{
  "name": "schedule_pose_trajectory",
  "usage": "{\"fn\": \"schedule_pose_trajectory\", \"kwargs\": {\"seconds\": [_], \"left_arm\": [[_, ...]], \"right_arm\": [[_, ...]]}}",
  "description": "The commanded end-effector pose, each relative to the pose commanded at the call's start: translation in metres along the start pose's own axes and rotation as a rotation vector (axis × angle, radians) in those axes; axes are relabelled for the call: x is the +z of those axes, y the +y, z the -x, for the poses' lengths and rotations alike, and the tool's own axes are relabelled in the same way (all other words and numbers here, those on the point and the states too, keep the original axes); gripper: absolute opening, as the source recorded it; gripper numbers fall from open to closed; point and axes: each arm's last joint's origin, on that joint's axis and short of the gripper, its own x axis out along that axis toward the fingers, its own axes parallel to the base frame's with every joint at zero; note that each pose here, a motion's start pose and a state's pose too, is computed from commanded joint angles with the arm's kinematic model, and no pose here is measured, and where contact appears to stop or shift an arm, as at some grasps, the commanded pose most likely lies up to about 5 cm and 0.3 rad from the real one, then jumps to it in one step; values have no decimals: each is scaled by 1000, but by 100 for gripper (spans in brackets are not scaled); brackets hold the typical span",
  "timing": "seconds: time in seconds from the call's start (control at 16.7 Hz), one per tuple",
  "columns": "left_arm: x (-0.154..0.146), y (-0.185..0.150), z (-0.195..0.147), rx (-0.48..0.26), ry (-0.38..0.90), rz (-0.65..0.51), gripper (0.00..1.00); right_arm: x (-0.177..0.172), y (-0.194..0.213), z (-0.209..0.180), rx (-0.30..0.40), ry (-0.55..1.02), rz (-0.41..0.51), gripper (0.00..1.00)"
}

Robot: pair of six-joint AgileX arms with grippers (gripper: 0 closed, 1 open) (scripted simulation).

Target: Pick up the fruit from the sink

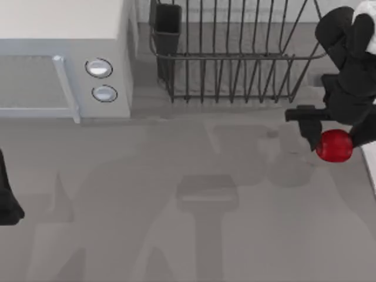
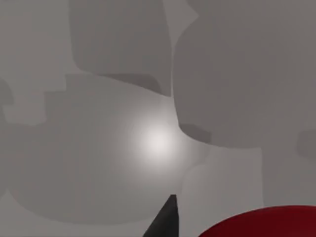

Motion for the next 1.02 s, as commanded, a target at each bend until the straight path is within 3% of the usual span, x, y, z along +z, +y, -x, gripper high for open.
{"fn": "schedule_pose_trajectory", "kwargs": {"seconds": [0.66, 1.02], "left_arm": [[0, 0, 0, 0, 0, 0, 100], [0, 0, 0, 0, 0, 0, 100]], "right_arm": [[0, 0, 0, 0, 0, 0, 98], [0, 0, 0, 0, 0, 0, 100]]}}
